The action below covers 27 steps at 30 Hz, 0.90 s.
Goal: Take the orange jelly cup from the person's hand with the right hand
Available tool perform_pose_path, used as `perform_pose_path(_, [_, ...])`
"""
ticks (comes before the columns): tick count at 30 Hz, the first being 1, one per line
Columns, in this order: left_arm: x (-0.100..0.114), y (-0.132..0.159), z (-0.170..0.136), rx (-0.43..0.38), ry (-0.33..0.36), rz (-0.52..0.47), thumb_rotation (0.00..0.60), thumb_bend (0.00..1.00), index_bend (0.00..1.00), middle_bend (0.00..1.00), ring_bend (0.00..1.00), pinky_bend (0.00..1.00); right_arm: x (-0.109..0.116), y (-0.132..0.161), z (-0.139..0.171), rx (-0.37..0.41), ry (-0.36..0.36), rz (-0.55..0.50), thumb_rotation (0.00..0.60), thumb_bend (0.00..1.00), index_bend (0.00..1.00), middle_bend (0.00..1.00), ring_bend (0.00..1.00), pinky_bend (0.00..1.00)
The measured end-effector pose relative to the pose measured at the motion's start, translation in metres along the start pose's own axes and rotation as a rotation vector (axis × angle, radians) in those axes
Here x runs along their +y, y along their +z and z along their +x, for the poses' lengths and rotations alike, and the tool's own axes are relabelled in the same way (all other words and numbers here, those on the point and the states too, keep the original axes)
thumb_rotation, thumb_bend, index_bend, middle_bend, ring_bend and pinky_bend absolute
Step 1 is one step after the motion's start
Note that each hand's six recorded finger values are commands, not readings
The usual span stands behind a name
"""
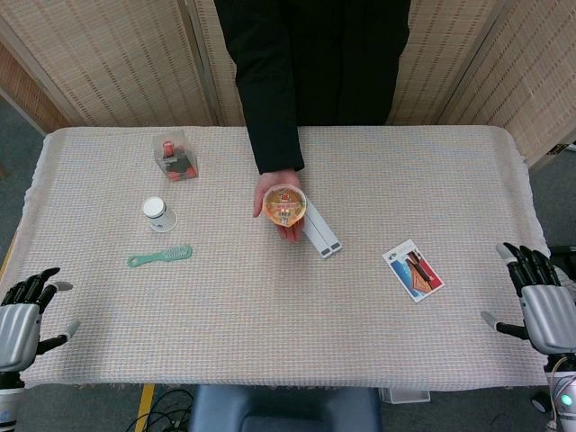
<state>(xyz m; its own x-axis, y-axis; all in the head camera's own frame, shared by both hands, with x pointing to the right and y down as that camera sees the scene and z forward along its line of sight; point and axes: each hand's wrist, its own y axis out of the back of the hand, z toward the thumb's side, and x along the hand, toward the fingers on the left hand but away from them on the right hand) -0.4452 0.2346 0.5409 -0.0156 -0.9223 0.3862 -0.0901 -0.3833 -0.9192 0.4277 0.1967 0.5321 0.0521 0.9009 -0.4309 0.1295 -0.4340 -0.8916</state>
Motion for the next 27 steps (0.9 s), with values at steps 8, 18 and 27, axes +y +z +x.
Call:
perform_pose_path(8, [-0.001,0.002,0.001,-0.007,-0.012,0.01,0.6,0.22,0.36,0.2,0.2,0.24,-0.002,0.004,-0.003,0.016,0.011,0.003,0.6,0.12,0.0,0.05,0.0,0.01])
perform_pose_path(18, [0.001,0.004,0.001,-0.015,-0.018,0.005,0.6,0.22,0.36,0.2,0.2,0.24,0.002,0.039,-0.029,0.15,0.03,0.024,0.6,0.11,0.0,0.05,0.0,0.08])
perform_pose_path(27, [0.006,0.002,-0.005,-0.007,-0.018,0.01,0.6,0.22,0.36,0.2,0.2,0.24,0.005,0.115,-0.078,0.349,0.091,0.028,0.6,0.11,0.0,0.05,0.01,0.12])
